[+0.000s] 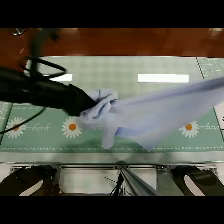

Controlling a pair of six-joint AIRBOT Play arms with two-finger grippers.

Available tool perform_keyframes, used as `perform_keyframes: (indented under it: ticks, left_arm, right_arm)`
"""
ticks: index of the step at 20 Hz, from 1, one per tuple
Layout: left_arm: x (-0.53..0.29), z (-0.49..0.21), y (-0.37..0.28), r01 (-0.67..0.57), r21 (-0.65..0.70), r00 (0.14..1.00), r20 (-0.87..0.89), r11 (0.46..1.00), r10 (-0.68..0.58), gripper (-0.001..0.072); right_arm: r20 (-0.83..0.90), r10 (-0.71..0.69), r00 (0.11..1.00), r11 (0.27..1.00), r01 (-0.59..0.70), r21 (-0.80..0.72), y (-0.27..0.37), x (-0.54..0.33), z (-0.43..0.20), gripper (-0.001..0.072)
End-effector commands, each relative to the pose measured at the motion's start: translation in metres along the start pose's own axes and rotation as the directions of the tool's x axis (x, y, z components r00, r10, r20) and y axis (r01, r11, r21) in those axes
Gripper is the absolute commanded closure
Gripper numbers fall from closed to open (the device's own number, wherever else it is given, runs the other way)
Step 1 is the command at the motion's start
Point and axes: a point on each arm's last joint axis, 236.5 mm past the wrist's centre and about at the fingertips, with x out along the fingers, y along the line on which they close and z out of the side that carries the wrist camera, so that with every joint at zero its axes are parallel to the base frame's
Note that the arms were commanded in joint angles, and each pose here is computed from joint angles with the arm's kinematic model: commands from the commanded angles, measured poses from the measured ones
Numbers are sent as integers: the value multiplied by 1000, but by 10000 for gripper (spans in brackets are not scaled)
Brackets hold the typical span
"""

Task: Fold the shirts.

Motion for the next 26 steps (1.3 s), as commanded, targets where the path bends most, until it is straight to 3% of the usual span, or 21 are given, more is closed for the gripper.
perform_keyframes:
  ticks: [1,7,11,12,13,14,15,16,20,22,24,26]
  left_arm:
    - [75,8,73,-105,-115,992,60,988,112,682]
    - [163,4,135,-107,-330,994,-20,938,106,681]
    - [173,-11,135,-84,-388,995,-83,918,56,681]
    - [167,-14,133,-82,-388,994,-102,918,45,618]
    - [159,-18,132,-80,-386,992,-125,919,33,323]
    - [150,-24,134,-86,-372,987,-158,924,28,11]
    - [140,-29,140,-103,-366,981,-188,925,35,0]
    - [126,-32,148,-123,-368,978,-205,922,49,1]
    - [48,-58,192,-315,-302,937,-252,900,243,1]
    - [14,-86,215,-407,-337,909,-236,849,343,2]
    - [6,-127,224,-404,-452,914,-228,795,335,4]
    - [24,-160,215,-275,-634,961,-163,722,223,4]
  right_arm:
    - [-184,-143,973,989,148,13,-29,90,-57,693]
    - [-416,-158,896,985,174,3,-26,238,-106,692]
    - [-549,3,836,955,161,250,-26,288,-147,691]
    - [-550,47,834,934,158,320,-29,290,-148,688]
    - [-530,87,843,920,136,367,-35,290,-144,635]
    - [-514,115,850,913,113,392,-40,288,-140,392]
    - [-505,143,851,911,86,403,-46,284,-136,126]
    - [-508,158,847,908,78,413,-57,277,-136,85]
    - [-558,62,827,870,230,437,-135,234,-162,89]
    - [-504,31,863,791,287,540,-160,219,-179,89]
    - [-451,83,889,716,262,647,-150,221,-206,88]
    - [-417,184,890,683,189,705,-115,232,-231,89]
